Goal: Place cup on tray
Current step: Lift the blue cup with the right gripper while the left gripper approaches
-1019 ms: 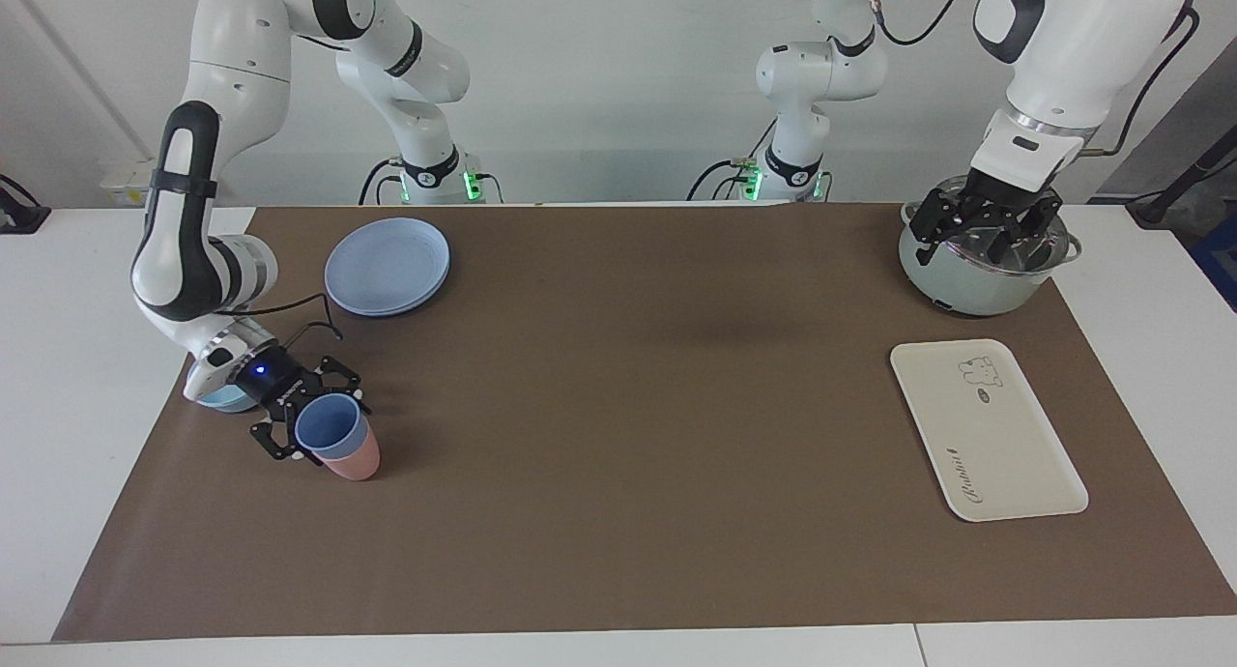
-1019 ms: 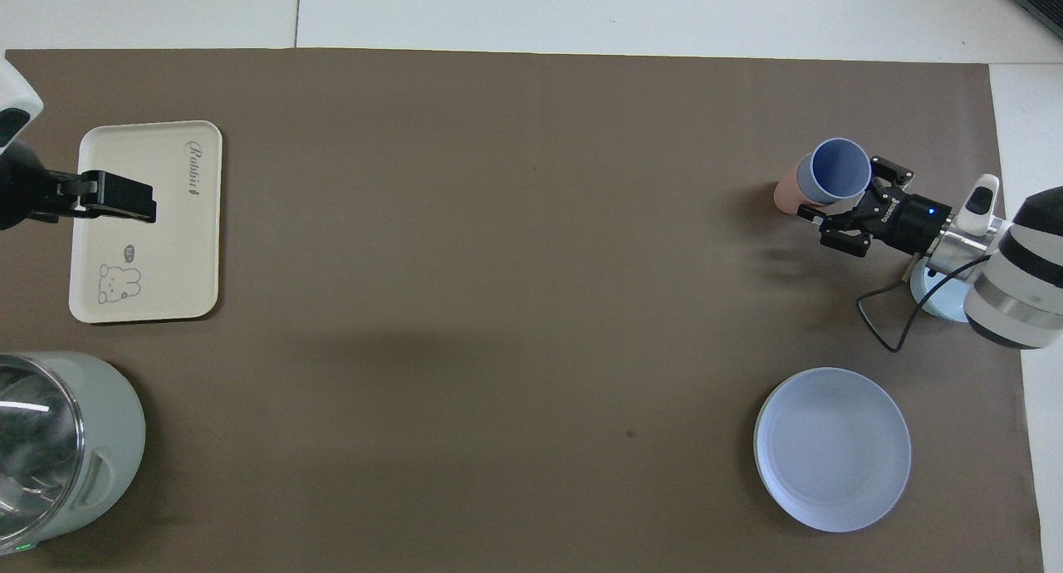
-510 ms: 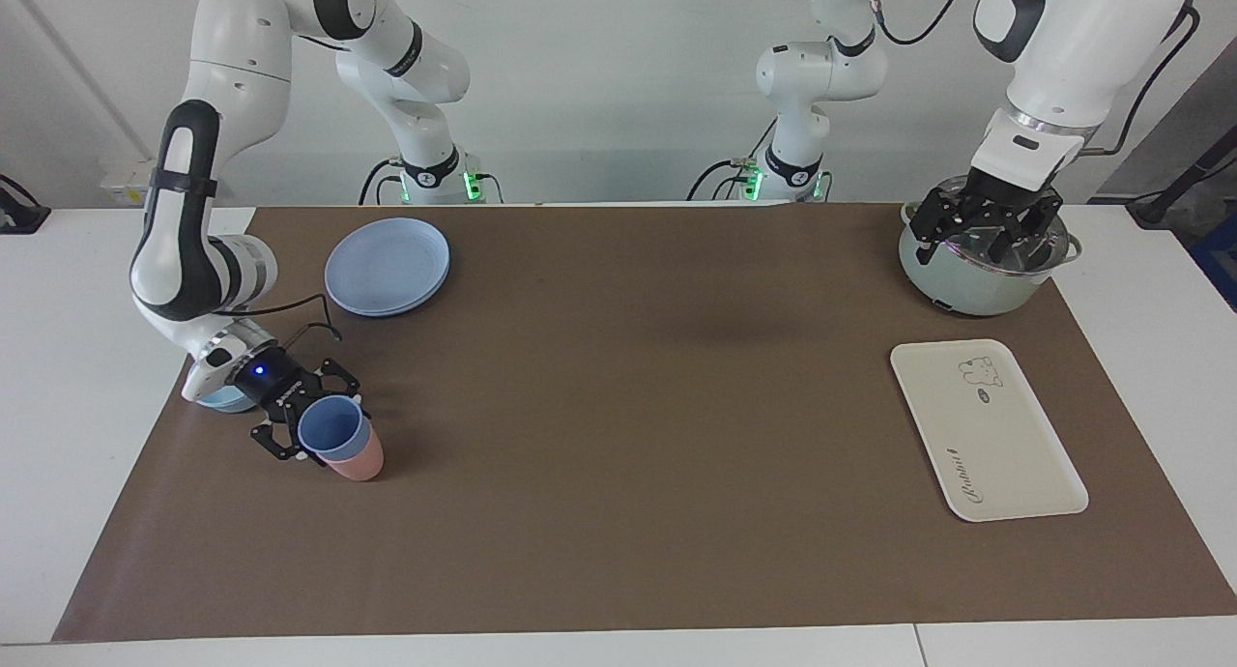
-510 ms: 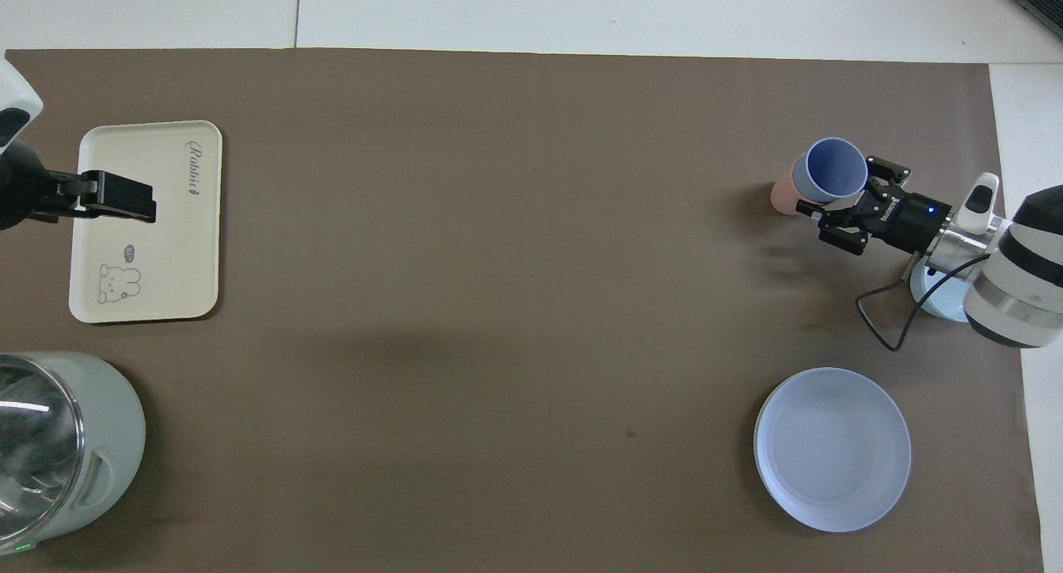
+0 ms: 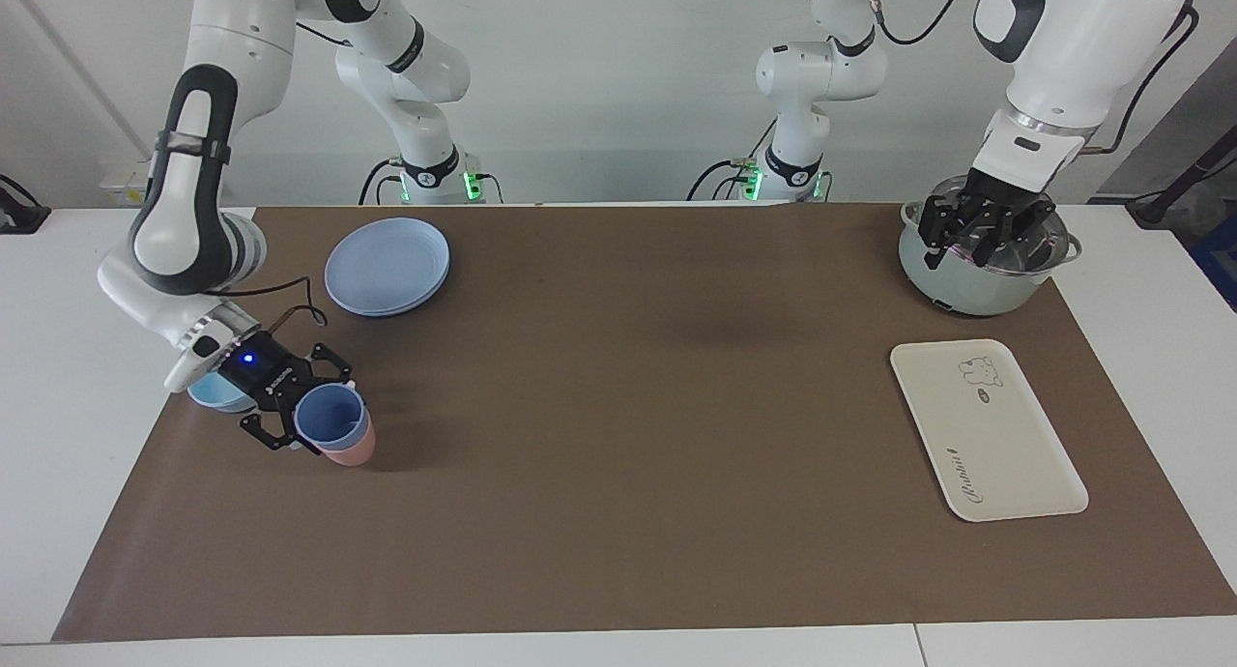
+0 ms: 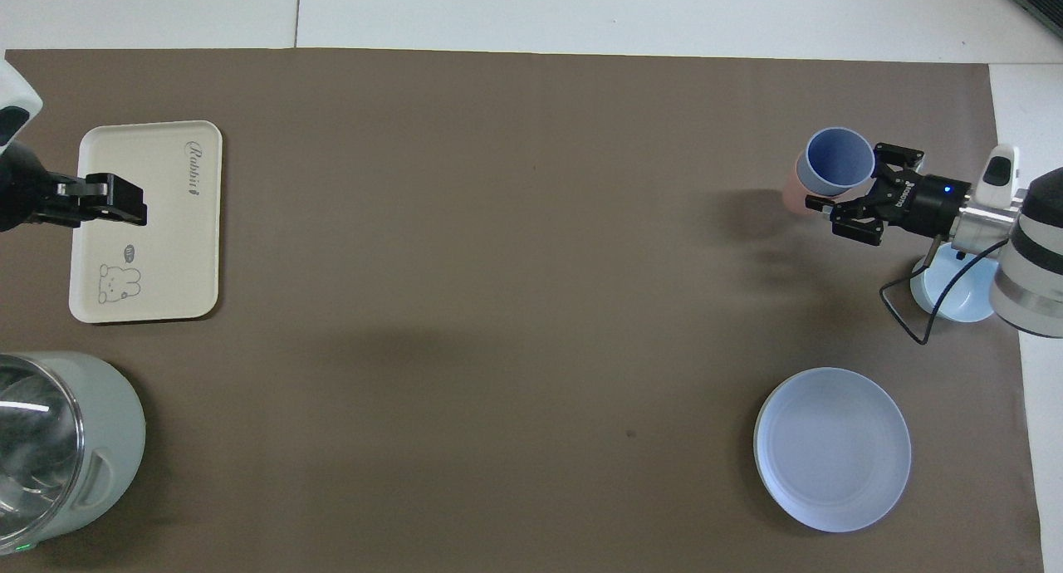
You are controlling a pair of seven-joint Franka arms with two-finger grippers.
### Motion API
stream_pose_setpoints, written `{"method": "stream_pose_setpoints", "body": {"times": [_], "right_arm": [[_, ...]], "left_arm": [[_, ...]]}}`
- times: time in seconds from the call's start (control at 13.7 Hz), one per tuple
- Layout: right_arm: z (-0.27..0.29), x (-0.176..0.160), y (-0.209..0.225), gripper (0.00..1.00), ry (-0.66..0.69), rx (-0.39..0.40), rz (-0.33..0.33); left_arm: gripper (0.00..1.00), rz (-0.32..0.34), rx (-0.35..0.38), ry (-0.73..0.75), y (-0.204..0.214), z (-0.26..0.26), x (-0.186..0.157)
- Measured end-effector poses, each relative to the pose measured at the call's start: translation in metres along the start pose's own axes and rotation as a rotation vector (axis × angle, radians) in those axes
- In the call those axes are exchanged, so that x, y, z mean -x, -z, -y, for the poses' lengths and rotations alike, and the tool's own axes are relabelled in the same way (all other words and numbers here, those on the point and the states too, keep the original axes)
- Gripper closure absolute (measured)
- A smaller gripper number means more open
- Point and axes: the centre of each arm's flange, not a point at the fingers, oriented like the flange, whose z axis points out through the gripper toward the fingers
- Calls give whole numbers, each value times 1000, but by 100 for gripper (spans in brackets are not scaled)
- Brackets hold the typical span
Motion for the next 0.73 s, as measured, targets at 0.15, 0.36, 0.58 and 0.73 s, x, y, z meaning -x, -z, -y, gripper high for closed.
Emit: {"method": "stream_pose_setpoints", "body": {"times": [0.15, 0.36, 0.58, 0.73], "right_arm": [[39, -48, -1, 15, -25, 10, 122], [106, -116, -33, 15, -35, 52, 282], [169, -160, -72, 15, -26, 76, 357], [198, -179, -85, 15, 30, 99, 390]], "left_arm": [[95, 1, 0, -1, 0, -1, 0], [67, 1, 0, -1, 0, -1, 0], [31, 0, 0, -3, 1, -2, 1], [7, -2, 1, -8, 2, -7, 2]]}}
